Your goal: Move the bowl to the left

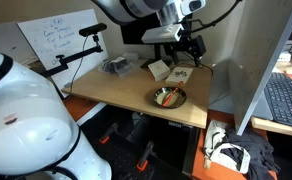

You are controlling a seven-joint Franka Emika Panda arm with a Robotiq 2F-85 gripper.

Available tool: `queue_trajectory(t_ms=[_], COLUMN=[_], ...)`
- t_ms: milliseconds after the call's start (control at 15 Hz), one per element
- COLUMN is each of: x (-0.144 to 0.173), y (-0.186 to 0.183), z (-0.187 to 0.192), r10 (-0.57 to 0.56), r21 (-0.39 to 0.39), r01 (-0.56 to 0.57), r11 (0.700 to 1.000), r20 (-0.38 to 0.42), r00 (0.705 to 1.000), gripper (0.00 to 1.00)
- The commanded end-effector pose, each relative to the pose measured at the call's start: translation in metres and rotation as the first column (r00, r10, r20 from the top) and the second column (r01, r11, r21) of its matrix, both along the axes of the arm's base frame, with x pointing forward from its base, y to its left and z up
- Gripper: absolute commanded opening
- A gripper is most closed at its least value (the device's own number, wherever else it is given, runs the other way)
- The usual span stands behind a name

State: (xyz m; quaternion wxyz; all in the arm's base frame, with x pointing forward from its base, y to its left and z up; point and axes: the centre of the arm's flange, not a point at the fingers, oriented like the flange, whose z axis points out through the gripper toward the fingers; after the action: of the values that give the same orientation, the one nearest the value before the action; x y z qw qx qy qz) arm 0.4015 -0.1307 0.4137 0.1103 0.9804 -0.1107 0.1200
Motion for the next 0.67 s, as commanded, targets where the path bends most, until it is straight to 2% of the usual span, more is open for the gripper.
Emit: queue_trajectory(t_ms=[0, 333, 600], x=[0.000, 0.000, 0.021], y=[0.000, 0.000, -0.019], z=[0.000, 0.000, -0.038], r10=[0.000, 0.000, -0.056], r21=[0.000, 0.000, 0.126], r01=[0.000, 0.000, 0.055], r11=[1.000, 1.000, 0.991], r20=[0.000, 0.000, -0.001], r00=[1.000, 1.000, 0.998], gripper=[1.00, 1.00, 1.00])
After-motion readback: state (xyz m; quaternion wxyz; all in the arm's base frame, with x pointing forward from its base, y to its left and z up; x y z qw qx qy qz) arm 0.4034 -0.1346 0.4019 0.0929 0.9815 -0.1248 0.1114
